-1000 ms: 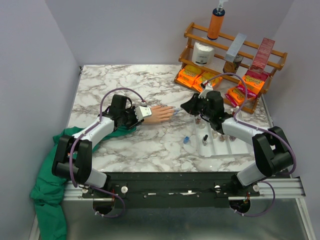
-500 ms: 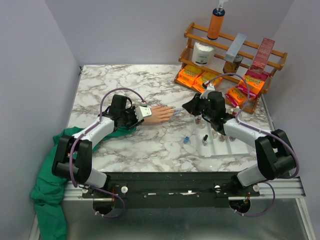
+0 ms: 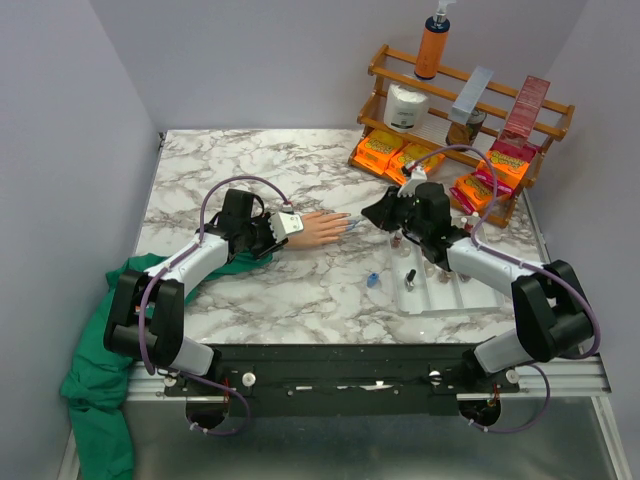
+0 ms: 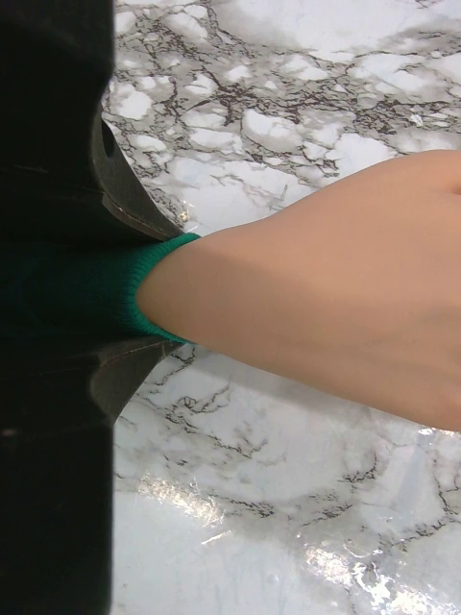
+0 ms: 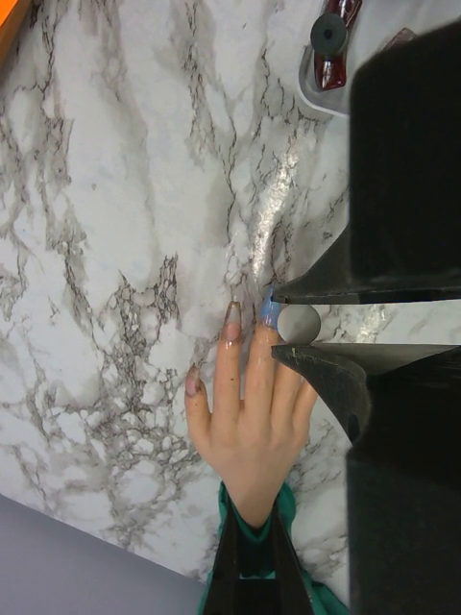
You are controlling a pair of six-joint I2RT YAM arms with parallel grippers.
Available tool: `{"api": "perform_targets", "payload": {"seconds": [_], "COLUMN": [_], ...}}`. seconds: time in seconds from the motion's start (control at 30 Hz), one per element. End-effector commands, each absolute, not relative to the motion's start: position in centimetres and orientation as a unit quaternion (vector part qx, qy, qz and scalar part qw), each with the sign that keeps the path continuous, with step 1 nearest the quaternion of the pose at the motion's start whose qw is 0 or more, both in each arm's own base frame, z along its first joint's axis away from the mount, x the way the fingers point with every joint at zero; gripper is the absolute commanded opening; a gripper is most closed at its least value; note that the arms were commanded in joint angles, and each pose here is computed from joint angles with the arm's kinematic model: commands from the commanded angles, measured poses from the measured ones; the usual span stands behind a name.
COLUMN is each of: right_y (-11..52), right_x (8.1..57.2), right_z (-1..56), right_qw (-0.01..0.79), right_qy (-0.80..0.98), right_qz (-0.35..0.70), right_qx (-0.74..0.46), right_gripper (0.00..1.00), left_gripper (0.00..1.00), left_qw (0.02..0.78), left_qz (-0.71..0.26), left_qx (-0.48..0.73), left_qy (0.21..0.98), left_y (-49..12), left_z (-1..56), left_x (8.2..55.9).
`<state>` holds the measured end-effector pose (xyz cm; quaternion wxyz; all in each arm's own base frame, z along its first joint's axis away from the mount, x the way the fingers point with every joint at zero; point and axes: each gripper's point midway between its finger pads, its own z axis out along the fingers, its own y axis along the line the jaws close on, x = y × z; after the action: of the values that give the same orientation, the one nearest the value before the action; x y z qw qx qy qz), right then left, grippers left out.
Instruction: Paint the nails
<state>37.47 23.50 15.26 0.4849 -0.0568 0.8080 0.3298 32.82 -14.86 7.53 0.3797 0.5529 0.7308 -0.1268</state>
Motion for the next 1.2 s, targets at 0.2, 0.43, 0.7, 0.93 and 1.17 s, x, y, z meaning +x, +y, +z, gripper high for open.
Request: {"api": "perform_targets", "payload": {"seconds": [0.2,0.43,0.7,0.93,1.17], "right_y": [25.8,25.4,25.2,25.0,25.0], "right_x": [37.7,38.0,38.2,38.2,38.0], "right_z": [16.5,15.7,15.8,15.5,14.9], "right_qw": [0.487,0.479,0.482,0.480,0.476], "right_qy": [0.792,0.806,0.806,0.809,0.812], "right_qz": [0.356,0.340,0.337,0.332,0.331], "right_qx": [-0.088,-0.075,-0.066,-0.067,-0.068], "right_gripper": [0.01,0.01,0.01,0.01,0.01], "left_gripper": [0.00,0.00,0.00,0.00,0.00], "left_qw": [0.406,0.405,0.405,0.406,0.405], "left_qz": [-0.149,-0.149,-0.150,-0.151,-0.150], "left_qx": [0.551,0.553,0.554,0.553,0.552], "left_qy": [0.714,0.713,0.712,0.712,0.713], "left_y": [-16.2,-16.2,-16.2,-16.2,-16.2], "left_z": [9.6,9.6,9.6,9.6,9.5], "left_x": [33.6,33.5,33.4,33.4,33.4]}}
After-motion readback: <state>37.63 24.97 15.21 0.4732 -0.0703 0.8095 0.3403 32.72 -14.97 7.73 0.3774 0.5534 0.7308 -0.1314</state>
